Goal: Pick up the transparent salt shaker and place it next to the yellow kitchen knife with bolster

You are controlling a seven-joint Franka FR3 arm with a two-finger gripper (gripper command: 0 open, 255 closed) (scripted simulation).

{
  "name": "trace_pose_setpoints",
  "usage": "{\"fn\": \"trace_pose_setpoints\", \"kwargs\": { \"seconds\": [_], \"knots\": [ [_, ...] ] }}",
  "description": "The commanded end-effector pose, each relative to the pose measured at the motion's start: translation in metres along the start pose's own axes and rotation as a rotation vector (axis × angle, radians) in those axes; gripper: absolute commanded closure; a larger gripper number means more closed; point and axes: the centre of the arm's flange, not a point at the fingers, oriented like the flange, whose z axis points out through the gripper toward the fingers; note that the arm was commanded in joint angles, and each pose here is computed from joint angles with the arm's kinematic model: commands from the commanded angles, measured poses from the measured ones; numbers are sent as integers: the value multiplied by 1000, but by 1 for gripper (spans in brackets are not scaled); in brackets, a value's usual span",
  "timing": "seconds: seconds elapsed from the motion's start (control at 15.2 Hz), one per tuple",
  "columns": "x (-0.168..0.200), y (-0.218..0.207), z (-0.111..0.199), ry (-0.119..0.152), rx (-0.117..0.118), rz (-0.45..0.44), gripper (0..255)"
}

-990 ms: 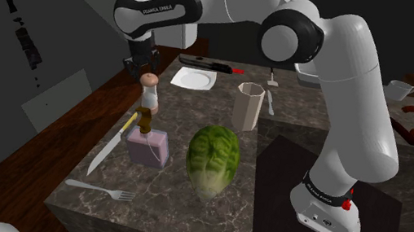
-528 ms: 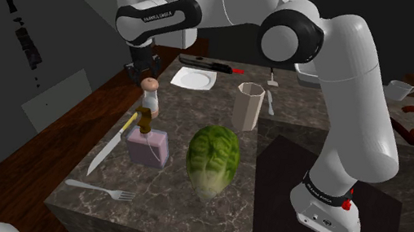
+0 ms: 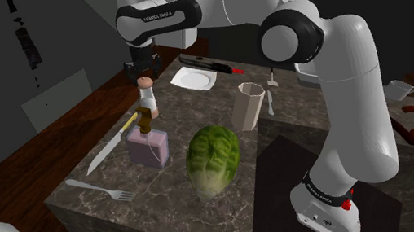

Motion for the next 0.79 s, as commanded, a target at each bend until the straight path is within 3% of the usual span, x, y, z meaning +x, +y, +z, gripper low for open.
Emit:
{"fn": "trace_pose_setpoints", "kwargs": {
  "seconds": [0.0, 0.26, 0.73],
  "knots": [
    [0, 0, 0, 0, 0, 0, 0],
    [0, 0, -50, 0, 0, 0, 0],
    [0, 0, -50, 0, 0, 0, 0]
  ]
}}
